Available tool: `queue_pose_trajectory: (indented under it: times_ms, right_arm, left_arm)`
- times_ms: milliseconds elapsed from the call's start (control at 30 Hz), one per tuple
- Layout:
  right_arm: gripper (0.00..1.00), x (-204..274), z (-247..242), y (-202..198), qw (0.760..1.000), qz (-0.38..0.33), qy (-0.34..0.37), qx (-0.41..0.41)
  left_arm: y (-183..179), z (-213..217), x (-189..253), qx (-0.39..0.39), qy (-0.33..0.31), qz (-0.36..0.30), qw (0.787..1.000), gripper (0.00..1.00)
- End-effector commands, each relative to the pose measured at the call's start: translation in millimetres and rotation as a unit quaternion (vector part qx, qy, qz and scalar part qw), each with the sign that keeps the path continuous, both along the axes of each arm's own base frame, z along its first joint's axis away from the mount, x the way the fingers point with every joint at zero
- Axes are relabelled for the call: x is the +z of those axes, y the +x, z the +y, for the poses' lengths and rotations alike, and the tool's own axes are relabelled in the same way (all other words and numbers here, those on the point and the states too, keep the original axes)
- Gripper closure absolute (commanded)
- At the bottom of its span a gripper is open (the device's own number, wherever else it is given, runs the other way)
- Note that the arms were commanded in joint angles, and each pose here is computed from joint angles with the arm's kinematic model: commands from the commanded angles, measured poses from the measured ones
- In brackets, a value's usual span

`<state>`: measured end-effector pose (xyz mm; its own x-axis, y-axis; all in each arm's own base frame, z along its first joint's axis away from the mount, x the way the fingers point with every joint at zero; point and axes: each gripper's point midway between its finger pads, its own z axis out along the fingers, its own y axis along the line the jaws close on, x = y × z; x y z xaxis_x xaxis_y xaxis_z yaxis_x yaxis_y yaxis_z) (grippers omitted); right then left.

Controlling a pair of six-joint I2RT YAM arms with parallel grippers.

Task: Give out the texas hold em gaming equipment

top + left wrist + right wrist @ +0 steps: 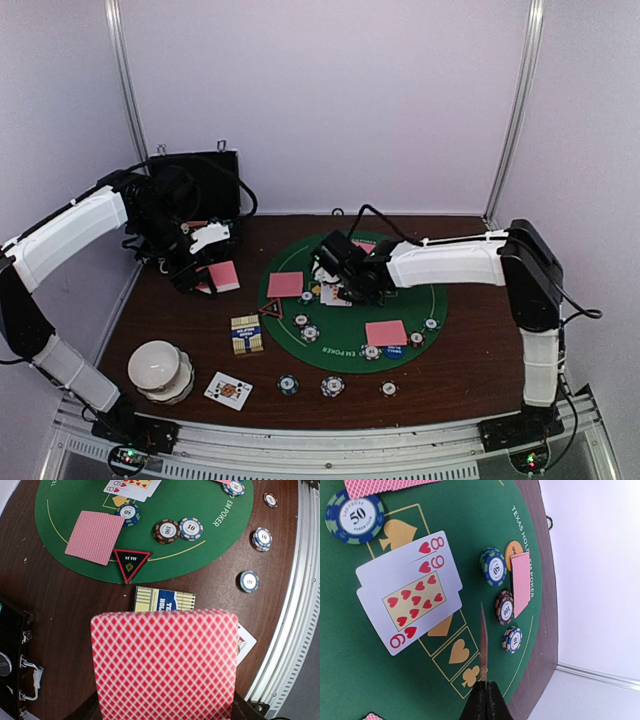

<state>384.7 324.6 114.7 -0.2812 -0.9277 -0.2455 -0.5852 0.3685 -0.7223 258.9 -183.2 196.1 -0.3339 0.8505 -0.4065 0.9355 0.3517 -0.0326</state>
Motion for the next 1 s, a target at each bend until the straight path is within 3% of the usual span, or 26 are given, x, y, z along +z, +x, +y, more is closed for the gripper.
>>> queue_pose_trajectory:
  times_ms: [0,400,600,733,833,967]
  right_arm:
    - [1.0,9.2,1.6,25.3,0.994,-0.087,-0.065,0.009]
    - [0.99,-48.4,1.0,-2.9,0.992,-0.042,-0.115,0.041]
    - [0.52,-49.2,-8.2,-11.6,0.994,-0.034,-0.096,0.026]
    - [0.32,-26.2,-8.4,-5.5,0.995,-0.067,-0.075,0.009]
    - [0.02,10.7,-9.5,7.5,0.991,-0.124,-0.041,-0.027]
    - [0.0,80.9,-26.3,26.8,0.967,-0.216,0.049,-0.124]
  left_arm:
    - [0.9,0.4,8.9,0.001,-0.012,-0.021,1.0,1.0]
    - [-2.4,-1.0,6.8,-0.003,-0.019,-0.018,1.0,1.0]
    - [-1.3,-2.4,7.2,-0.003,-0.021,-0.016,1.0,1.0]
    - [0.5,-4.3,9.5,-0.003,-0.025,-0.017,1.0,1.0]
    - [1.6,-4.8,11.3,-0.002,-0.026,-0.018,1.0,1.0]
    - [2.1,-4.7,12.2,-0.002,-0.025,-0.018,1.0,1.0]
